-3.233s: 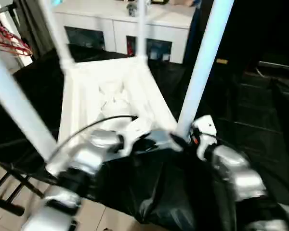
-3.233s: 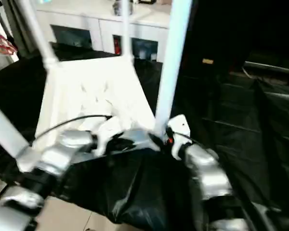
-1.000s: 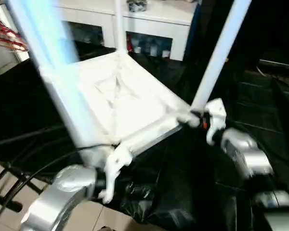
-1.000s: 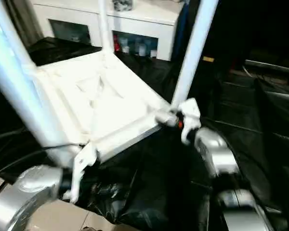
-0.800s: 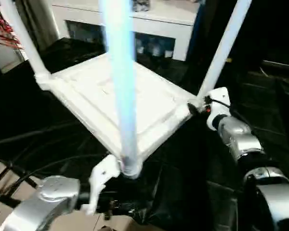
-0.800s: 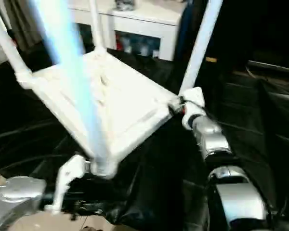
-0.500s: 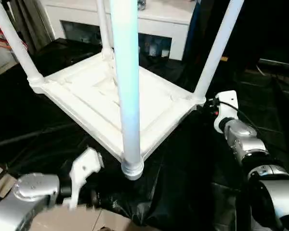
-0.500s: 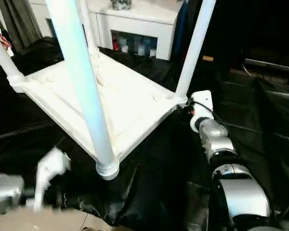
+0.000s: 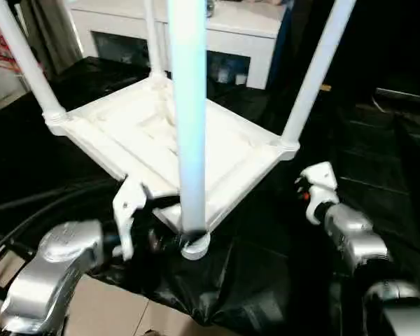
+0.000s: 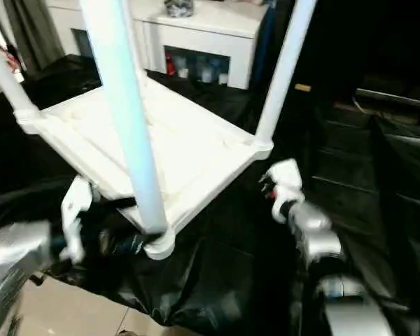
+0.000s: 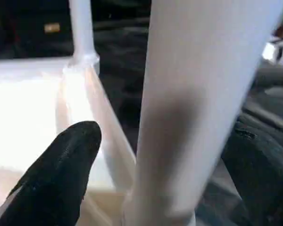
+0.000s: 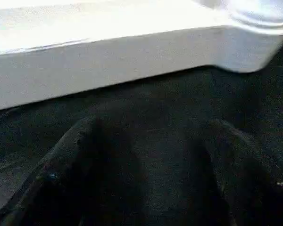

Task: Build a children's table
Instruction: Rotate table base

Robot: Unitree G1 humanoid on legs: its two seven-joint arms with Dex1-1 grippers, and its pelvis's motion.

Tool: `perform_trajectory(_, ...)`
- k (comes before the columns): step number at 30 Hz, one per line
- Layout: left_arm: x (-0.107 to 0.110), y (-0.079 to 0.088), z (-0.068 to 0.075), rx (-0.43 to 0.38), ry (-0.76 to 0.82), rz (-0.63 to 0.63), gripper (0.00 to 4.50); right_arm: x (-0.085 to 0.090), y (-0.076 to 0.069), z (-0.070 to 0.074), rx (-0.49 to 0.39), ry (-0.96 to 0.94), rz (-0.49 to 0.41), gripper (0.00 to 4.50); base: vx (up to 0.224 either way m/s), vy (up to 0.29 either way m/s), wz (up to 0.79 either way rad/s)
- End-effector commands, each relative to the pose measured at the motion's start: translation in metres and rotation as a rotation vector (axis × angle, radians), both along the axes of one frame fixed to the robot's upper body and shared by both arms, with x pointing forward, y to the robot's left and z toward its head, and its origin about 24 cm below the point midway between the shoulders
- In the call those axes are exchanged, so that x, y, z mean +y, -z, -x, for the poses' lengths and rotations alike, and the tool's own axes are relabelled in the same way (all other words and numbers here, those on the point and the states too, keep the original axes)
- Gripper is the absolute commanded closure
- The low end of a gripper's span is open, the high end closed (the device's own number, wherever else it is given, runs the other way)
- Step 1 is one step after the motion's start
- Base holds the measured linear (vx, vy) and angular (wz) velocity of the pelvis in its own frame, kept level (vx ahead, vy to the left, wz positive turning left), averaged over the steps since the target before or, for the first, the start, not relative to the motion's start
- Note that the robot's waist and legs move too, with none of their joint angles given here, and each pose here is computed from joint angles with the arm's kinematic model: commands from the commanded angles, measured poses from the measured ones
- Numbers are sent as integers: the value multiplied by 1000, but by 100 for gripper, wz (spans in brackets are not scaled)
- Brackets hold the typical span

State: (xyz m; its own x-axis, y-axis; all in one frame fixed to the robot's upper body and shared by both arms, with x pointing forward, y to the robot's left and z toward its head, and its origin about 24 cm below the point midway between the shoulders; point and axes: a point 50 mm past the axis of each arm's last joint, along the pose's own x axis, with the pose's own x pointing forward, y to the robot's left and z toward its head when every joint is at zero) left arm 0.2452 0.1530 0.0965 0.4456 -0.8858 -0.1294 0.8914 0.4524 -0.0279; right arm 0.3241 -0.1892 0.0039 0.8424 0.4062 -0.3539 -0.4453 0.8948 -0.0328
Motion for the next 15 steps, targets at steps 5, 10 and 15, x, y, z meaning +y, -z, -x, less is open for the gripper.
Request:
perform_trajectory(5,-26,-4,-10,-21,91,47,3,20,-3,-3,-7,-34,-11,72,0,0,0)
perform_trajectory(10,-59,-5,-17,-32,193,73,3,41,-6,-7,-4,-65,-17,72,0,0,0)
perform_trajectory(15,-93,-6,-16,-42,271,95,3,46,-6,-11,-1,-59,-8,72,0,0,0)
